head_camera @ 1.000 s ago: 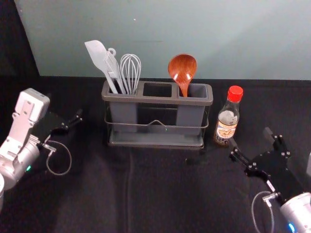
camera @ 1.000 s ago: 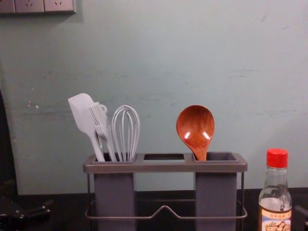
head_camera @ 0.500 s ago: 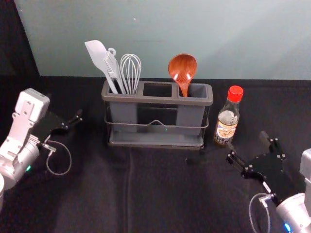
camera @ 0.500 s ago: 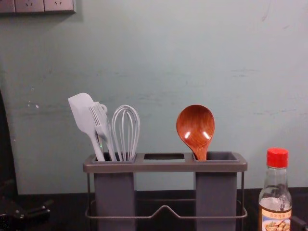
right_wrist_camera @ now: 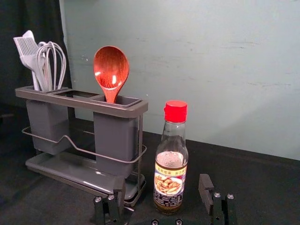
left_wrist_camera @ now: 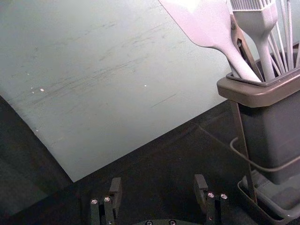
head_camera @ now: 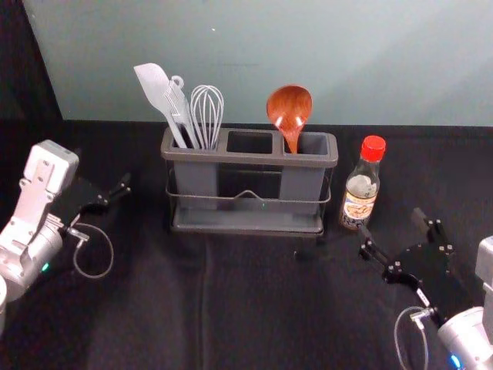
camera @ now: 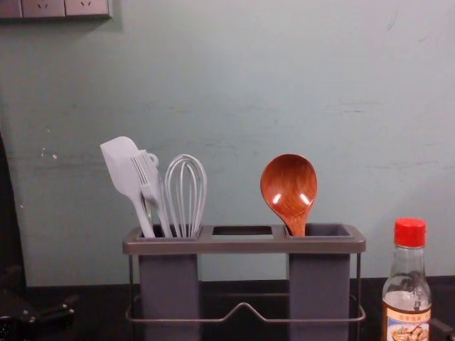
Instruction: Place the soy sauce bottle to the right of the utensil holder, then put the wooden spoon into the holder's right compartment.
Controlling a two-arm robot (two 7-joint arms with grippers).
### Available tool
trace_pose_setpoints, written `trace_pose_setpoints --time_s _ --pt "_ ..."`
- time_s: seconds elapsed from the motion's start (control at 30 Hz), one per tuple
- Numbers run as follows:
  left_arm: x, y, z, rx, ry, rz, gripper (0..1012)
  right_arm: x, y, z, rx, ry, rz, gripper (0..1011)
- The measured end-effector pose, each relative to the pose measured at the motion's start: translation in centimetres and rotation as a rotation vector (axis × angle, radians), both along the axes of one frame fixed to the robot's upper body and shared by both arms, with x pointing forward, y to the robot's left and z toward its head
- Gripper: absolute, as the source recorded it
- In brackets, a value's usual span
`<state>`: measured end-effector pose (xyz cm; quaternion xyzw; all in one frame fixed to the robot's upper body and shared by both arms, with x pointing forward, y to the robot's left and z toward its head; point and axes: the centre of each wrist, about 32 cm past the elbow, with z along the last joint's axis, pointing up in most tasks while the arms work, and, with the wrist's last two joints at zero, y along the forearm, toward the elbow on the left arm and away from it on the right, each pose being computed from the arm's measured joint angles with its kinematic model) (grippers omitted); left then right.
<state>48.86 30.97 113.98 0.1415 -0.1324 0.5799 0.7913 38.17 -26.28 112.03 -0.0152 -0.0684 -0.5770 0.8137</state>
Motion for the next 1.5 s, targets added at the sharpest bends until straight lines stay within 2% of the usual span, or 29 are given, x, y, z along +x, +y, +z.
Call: trace_pose_setpoints --time_s 1.5 --pt "0.0 0.0 0.0 0.0 0.0 0.0 1005 -0.02 0.0 0.01 0.0 -0.001 -0.002 1000"
